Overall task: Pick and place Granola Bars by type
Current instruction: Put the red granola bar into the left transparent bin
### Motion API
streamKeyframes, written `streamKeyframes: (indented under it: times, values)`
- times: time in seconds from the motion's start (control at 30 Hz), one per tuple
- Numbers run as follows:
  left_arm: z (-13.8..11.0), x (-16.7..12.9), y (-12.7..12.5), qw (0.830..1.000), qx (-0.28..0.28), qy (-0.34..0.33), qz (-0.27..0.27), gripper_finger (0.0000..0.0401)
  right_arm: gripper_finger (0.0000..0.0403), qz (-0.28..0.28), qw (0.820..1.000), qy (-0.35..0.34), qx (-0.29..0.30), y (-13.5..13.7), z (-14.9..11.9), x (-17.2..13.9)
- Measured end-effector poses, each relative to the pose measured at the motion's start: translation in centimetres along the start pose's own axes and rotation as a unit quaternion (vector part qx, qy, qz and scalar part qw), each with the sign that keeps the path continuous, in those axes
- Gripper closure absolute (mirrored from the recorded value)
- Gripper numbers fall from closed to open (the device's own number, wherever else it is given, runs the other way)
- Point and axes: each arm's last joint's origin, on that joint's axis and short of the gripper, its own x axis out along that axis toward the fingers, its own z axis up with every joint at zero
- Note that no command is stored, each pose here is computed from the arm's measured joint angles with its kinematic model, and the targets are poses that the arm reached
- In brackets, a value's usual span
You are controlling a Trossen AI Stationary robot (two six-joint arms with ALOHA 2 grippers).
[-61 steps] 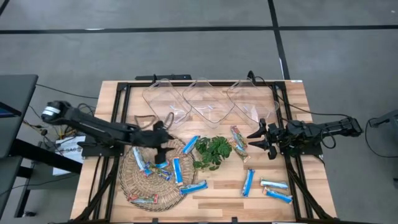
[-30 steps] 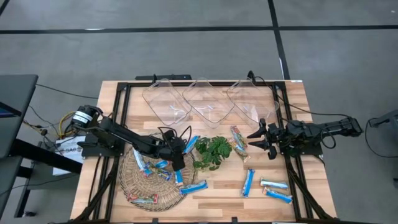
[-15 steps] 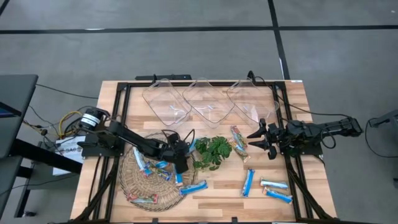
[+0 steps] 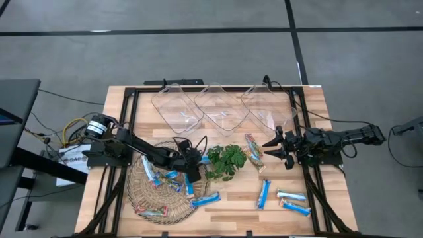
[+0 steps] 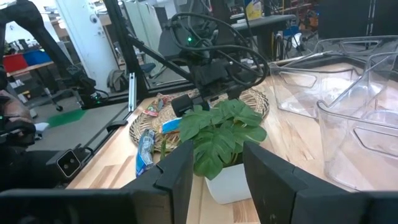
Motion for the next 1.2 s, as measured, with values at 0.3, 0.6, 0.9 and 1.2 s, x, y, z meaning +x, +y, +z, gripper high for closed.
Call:
streamKeyframes:
  times: [0.3, 0.6, 0.9, 1.2]
  values:
    - [-0.1, -0.1, 0.0, 1.0, 0.011, 0.006, -0.008, 0.0322, 0.027, 0.0, 1.0, 0.0, 0.0, 0.0, 0.0, 0.0]
    - [0.5, -0.7, 0.3, 1.0, 0.027, 0.002, -0.014, 0.0322, 0.0269, 0.0, 1.0, 0.0, 0.0, 0.0, 0.0, 0.0]
    - [2.5, -4.3, 3.0, 1.0, 0.005, -0.005, 0.004, 0.032, 0.0268, 0.0, 1.0, 0.0, 0.0, 0.0, 0.0, 0.0]
    - [3.4, -8.1, 6.5, 0.999, -0.012, 0.005, 0.044, 0.0319, 0.0268, 0.0, 1.0, 0.0, 0.0, 0.0, 0.0, 0.0]
